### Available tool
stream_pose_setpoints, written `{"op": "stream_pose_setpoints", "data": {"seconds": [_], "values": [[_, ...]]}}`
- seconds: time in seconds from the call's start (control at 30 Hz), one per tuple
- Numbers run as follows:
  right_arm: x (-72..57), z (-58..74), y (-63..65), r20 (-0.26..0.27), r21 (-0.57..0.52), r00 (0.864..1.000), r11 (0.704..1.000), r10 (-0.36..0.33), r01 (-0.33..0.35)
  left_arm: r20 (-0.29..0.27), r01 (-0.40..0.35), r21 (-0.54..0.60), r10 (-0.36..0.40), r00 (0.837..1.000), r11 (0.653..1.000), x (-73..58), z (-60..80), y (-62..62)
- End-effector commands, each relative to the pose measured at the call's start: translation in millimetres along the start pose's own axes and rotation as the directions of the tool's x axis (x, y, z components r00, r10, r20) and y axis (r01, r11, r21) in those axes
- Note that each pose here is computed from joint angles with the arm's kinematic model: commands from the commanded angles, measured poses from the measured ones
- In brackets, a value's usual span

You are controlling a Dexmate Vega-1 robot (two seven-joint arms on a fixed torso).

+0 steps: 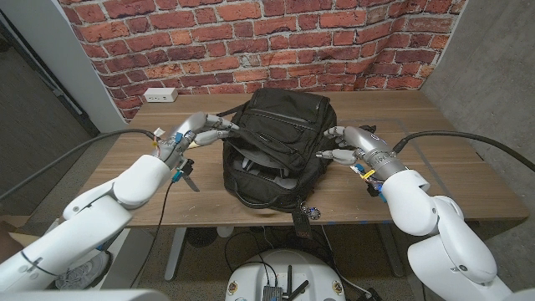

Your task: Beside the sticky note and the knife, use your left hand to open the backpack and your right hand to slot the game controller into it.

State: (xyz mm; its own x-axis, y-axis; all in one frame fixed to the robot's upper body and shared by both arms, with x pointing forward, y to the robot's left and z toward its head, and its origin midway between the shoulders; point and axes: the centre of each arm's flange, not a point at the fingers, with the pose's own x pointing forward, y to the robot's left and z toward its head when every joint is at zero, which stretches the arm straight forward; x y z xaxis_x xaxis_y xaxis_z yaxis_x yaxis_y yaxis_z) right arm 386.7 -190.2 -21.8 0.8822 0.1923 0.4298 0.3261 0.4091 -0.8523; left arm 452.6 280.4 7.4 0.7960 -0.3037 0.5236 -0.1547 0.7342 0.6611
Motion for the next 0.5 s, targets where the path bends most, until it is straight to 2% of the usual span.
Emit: {"op": "stream_pose_setpoints", "data": {"seconds": [0.03,0.3,0.5], "values": [[5.3,-12.8,-0.2,0.016,0.071,1.0,0.997,-0.019,0.018,-0.029,0.131,0.012,-0.13,0.991,0.991,-11.8,-2.4,12.8],[9.2,-13.7,-2.3,0.026,0.069,1.0,0.998,-0.014,0.012,-0.066,0.167,0.037,-0.164,0.984,0.985,-23.7,-3.1,29.2],[11.0,-14.3,-4.1,0.027,0.068,1.0,0.998,-0.014,0.013,-0.066,0.171,0.046,-0.168,0.984,0.984,-28.3,-2.8,38.7]]}}
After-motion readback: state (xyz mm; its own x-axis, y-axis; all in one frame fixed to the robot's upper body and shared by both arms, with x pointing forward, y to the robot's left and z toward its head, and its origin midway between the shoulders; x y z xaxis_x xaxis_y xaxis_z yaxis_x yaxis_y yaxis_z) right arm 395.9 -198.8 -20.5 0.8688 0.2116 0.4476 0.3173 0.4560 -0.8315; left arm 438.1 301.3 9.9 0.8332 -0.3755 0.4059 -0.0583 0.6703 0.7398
